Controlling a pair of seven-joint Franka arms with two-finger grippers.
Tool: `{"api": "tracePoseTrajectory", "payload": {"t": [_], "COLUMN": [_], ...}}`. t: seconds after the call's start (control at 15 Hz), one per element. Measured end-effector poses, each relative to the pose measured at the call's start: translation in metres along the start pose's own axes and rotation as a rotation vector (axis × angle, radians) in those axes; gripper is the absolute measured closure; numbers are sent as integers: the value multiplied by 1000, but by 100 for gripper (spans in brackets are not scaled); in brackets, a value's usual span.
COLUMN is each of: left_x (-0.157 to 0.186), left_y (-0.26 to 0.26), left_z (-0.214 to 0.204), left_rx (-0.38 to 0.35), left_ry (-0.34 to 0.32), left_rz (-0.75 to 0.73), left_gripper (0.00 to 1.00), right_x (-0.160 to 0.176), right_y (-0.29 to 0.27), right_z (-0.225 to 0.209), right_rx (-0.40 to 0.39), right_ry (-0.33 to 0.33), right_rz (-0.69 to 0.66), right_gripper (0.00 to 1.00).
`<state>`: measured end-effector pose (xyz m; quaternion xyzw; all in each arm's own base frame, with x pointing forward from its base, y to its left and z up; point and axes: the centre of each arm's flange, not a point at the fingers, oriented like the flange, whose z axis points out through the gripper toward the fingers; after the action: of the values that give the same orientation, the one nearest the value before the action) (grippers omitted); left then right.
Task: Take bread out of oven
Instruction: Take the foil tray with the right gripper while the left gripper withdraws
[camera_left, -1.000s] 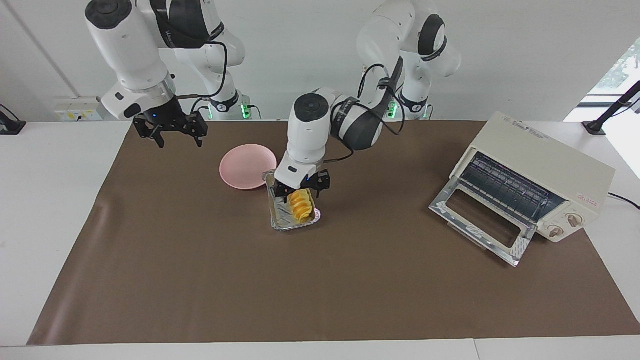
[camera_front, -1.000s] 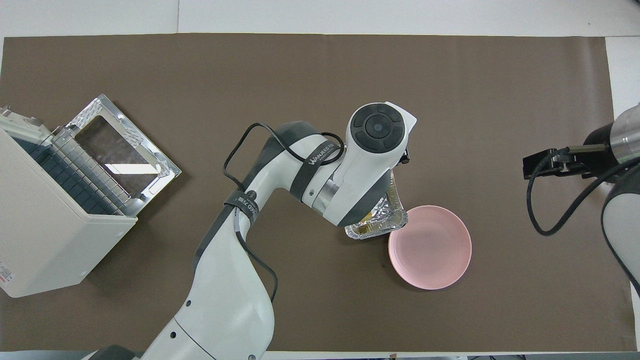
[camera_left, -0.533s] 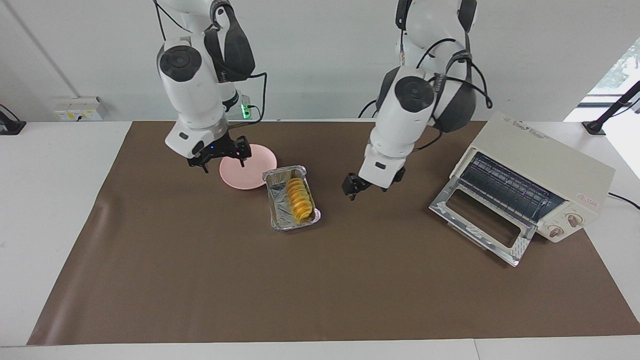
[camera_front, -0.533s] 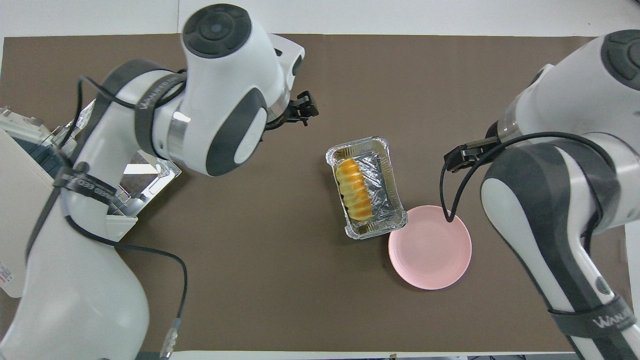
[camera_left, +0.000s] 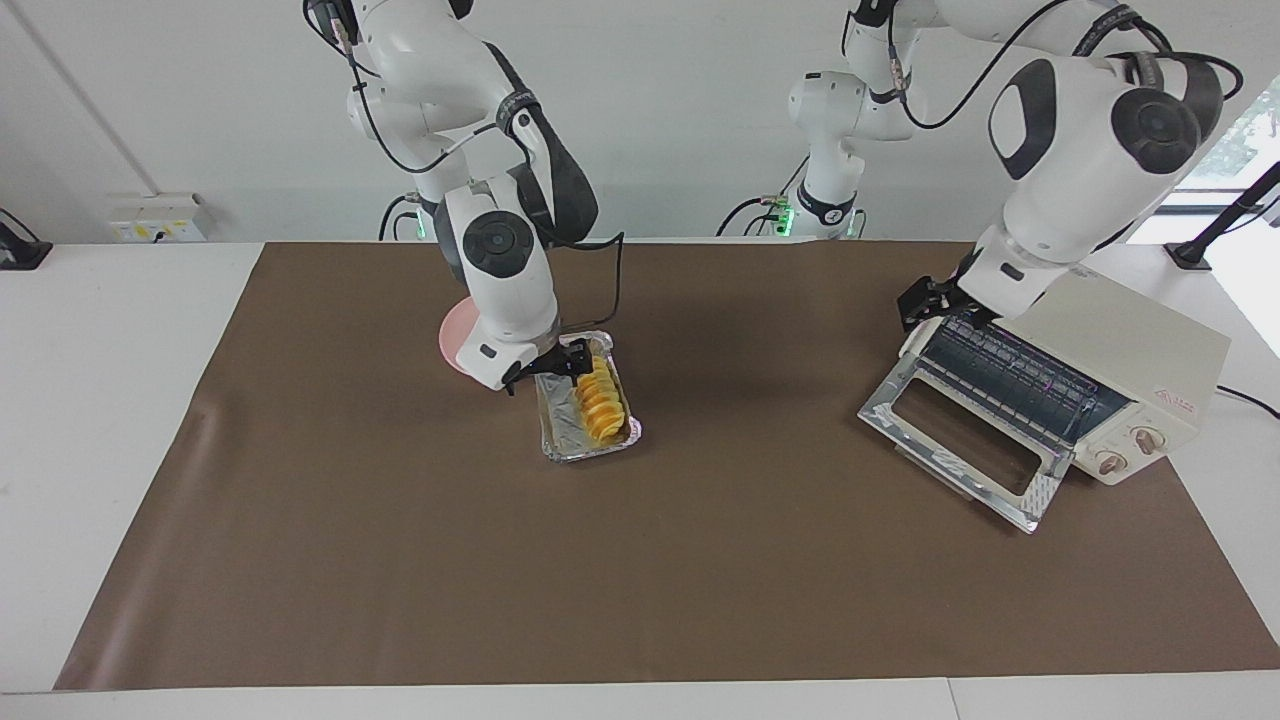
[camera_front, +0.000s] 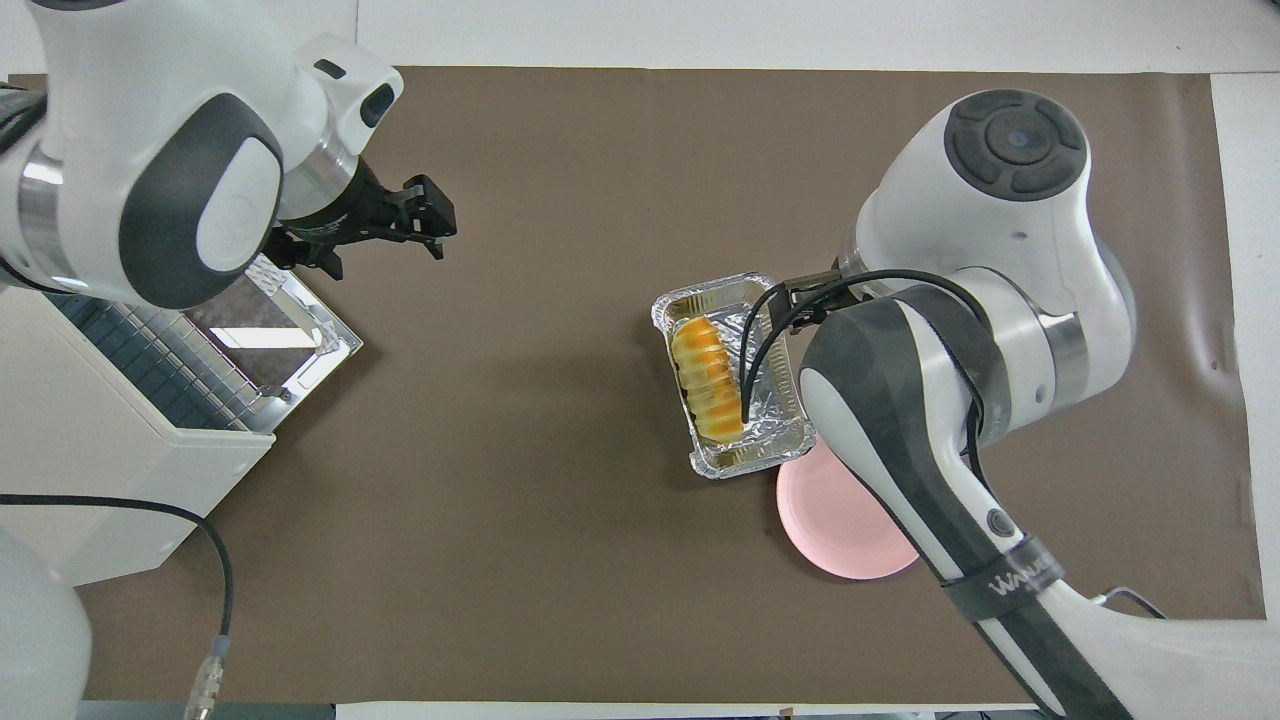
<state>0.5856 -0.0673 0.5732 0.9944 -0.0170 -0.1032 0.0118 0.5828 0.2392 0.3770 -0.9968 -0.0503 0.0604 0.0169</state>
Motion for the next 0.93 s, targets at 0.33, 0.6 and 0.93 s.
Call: {"api": "tracePoseTrajectory", "payload": {"t": [0.33,0.6,0.93], "left_x": [-59,-64,-56], "left_y": [-12,-5,-6], "left_z": [-16,-5,-10], "left_rx": [-14,-7,-9], "left_ry": [-69,-88,-21], "left_rz": [26,41,48], "left_gripper": [0,0,0], "right_x": [-6,-12,-19], "right_y": [15,18,17], "right_z": [43,57,76], "right_rx": [8,4,13], "right_ry": [-3,-12,24], "right_rz": [28,31,58], "right_gripper": [0,10,65]}}
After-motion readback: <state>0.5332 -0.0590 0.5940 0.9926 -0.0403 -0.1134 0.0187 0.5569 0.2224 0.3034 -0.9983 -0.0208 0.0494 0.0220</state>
